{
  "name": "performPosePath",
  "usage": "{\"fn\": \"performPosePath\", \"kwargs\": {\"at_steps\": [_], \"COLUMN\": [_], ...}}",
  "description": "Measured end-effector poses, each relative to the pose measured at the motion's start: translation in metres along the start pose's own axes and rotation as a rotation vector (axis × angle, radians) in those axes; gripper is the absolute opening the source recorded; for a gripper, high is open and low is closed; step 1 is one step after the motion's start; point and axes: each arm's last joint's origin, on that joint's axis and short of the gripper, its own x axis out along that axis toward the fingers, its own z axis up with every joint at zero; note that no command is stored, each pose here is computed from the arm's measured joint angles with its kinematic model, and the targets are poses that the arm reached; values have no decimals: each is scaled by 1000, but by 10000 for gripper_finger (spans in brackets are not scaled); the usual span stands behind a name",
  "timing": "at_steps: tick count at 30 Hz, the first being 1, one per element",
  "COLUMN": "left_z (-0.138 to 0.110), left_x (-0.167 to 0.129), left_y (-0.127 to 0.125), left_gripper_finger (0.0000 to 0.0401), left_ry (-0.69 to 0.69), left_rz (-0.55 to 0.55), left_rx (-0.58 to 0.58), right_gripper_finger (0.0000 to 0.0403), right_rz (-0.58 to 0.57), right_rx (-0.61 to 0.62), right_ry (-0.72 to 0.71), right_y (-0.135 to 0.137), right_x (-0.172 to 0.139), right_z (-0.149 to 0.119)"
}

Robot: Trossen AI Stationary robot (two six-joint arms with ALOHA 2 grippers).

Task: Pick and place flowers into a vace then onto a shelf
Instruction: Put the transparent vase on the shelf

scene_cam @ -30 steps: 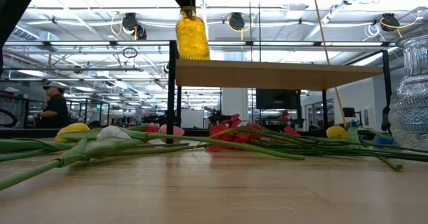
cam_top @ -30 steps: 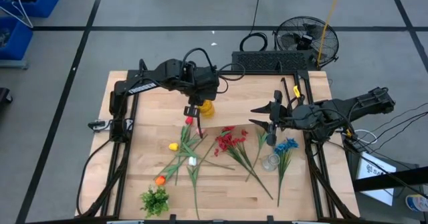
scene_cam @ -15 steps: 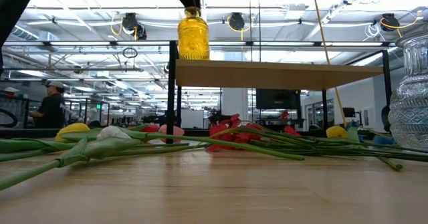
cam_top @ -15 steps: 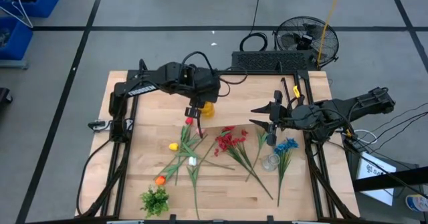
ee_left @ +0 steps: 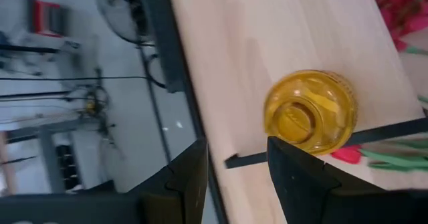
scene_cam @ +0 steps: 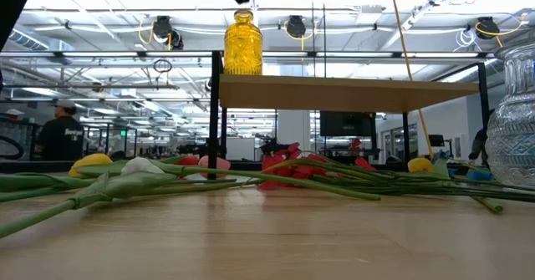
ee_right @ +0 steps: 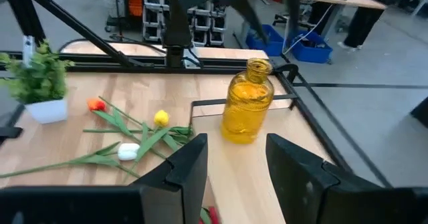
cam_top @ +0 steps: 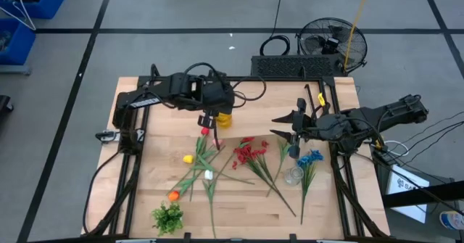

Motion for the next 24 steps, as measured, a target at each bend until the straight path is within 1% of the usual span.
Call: {"fn": "performPosePath", "kwargs": {"at_steps": [2, 5, 7, 9, 11, 13, 15, 17, 19, 21, 24], "left_z": [-1, -11, -18, -29, -41, -55, -67, -77, -85, -89, -92], "left_x": [-11, -40, -63, -84, -107, -123, -139, -148, -157, -160, -163], "left_y": [-1, 0, 2, 4, 7, 7, 9, 9, 9, 9, 9], "left_gripper_finger": [161, 161, 161, 161, 161, 161, 161, 161, 161, 161, 161], "left_ry": [-24, -99, -187, -254, -352, -409, -479, -510, -538, -551, -560], "left_rz": [47, 89, 118, 125, 119, 76, 43, 8, -7, -12, -12], "left_rx": [-20, -107, -215, -337, -473, -560, -645, -688, -721, -732, -737], "right_gripper_finger": [146, 146, 146, 146, 146, 146, 146, 146, 146, 146, 146], "right_rz": [71, 167, 215, 261, 308, 338, 335, 326, 335, 349, 329], "right_rx": [12, 30, 75, 139, 206, 250, 271, 298, 310, 301, 269], "right_ry": [8, 67, 123, 210, 339, 517, 701, 857, 943, 972, 1019], "right_y": [2, 6, 7, 8, 11, 16, 19, 24, 31, 39, 48], "right_x": [0, -1, -2, -2, -2, -4, -7, -8, -7, -4, 4], "right_z": [0, -6, -10, -17, -26, -40, -54, -65, -70, -73, -79]}}
